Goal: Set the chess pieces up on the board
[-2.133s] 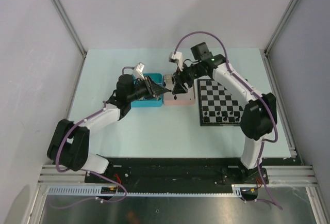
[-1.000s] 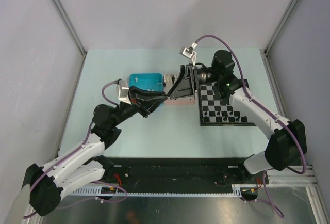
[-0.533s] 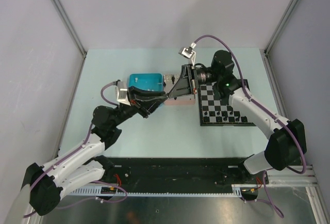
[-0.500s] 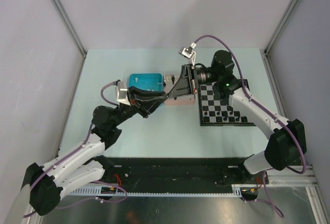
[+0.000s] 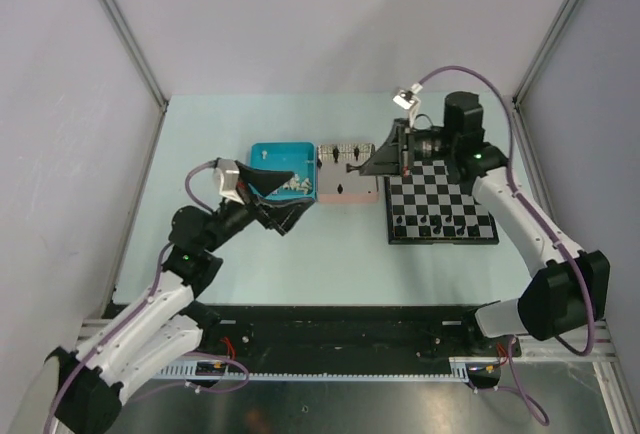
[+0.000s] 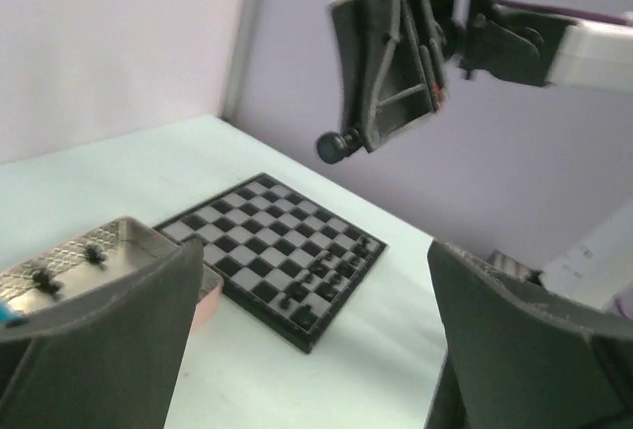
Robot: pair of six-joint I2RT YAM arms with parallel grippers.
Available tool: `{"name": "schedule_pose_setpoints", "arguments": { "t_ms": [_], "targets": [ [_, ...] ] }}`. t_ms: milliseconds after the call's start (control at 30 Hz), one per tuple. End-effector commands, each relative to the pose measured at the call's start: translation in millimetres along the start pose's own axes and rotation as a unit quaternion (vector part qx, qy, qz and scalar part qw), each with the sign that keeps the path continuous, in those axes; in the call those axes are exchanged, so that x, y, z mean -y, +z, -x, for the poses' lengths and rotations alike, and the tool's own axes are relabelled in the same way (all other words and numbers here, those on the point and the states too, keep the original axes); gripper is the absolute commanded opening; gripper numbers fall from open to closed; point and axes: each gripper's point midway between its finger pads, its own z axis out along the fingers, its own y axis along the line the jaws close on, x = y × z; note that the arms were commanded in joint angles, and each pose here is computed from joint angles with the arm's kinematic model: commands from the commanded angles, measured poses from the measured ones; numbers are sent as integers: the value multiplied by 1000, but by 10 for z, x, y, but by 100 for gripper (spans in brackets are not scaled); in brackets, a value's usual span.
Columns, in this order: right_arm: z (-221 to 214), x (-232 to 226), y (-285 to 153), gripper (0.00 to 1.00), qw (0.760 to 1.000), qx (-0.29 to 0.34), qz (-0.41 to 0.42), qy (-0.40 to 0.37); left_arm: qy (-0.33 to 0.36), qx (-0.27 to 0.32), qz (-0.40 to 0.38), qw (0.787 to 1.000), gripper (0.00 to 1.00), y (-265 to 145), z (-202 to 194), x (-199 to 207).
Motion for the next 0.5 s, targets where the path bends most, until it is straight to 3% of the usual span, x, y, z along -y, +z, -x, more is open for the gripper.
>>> {"name": "schedule_pose_setpoints", "arguments": {
  "t_ms": [0, 167, 267, 467],
  "targets": [
    [-208, 506, -581, 1, 977, -36, -189, -93, 26, -81, 108, 990, 100, -281, -102, -410],
    [-457, 962, -1323, 1, 914, -107, -374, -118, 90, -216, 239, 943, 100, -682, -282, -847],
    [-640, 1063, -1746, 2, 883, -150, -432, -105, 113, -252, 263, 924, 100, -860, -407, -955],
    [-996, 1145, -2256, 2, 825, -255, -498, -85, 115, -267, 271, 918, 100, -964, -547, -1004]
  ]
}}
